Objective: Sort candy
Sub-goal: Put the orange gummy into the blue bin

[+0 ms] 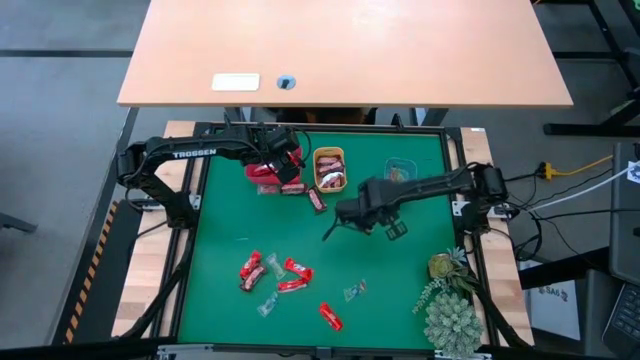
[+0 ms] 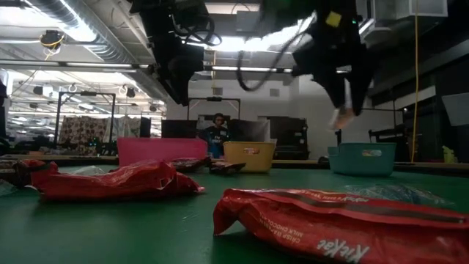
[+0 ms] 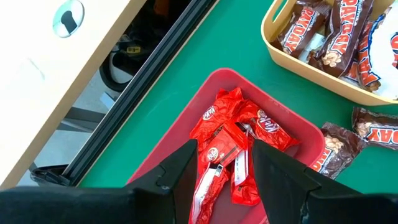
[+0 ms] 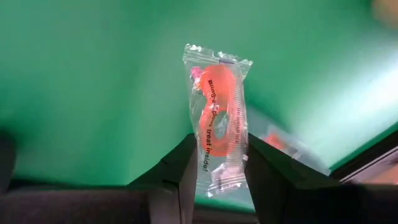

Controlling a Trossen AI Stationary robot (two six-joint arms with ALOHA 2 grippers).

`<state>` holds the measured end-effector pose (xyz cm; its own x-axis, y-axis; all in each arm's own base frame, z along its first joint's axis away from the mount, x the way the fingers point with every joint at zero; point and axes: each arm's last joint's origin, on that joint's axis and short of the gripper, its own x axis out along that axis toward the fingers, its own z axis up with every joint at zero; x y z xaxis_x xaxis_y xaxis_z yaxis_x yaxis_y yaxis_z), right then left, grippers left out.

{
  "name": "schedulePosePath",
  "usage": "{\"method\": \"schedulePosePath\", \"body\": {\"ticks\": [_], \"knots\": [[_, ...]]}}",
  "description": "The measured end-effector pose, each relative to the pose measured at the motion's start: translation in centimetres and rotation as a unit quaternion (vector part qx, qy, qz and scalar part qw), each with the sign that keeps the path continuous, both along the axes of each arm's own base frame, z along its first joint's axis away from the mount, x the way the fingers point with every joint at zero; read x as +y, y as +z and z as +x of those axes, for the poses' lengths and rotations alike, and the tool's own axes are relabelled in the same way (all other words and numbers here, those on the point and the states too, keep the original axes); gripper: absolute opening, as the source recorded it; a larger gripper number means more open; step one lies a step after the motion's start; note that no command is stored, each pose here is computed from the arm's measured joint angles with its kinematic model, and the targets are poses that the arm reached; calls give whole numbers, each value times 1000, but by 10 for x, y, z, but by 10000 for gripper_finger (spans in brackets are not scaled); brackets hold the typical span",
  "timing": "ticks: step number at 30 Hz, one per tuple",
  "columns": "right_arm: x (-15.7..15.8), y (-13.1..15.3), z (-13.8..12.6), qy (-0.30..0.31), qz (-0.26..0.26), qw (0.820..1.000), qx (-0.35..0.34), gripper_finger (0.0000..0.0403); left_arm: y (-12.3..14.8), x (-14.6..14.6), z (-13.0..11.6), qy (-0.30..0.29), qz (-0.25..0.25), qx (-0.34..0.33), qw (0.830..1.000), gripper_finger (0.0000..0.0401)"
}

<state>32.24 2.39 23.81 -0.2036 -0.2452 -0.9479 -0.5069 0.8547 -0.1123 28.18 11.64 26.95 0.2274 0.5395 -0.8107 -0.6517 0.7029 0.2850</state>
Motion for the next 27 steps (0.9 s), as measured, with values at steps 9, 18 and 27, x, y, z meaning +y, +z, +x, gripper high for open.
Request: {"method": "schedulePosePath", "body": {"ticks": [9, 18, 27], "knots": [[-65, 1, -46, -139, 11, 990, 12, 122, 0, 0, 0, -1, 0, 1, 1000, 147], [-110, -16, -66, -231, 24, 973, -10, 122, 0, 0, 0, -1, 0, 0, 1000, 147], [-117, -19, -70, -244, 24, 969, -4, 122, 0, -8, 3, -14, 0, 0, 1000, 147]]}}
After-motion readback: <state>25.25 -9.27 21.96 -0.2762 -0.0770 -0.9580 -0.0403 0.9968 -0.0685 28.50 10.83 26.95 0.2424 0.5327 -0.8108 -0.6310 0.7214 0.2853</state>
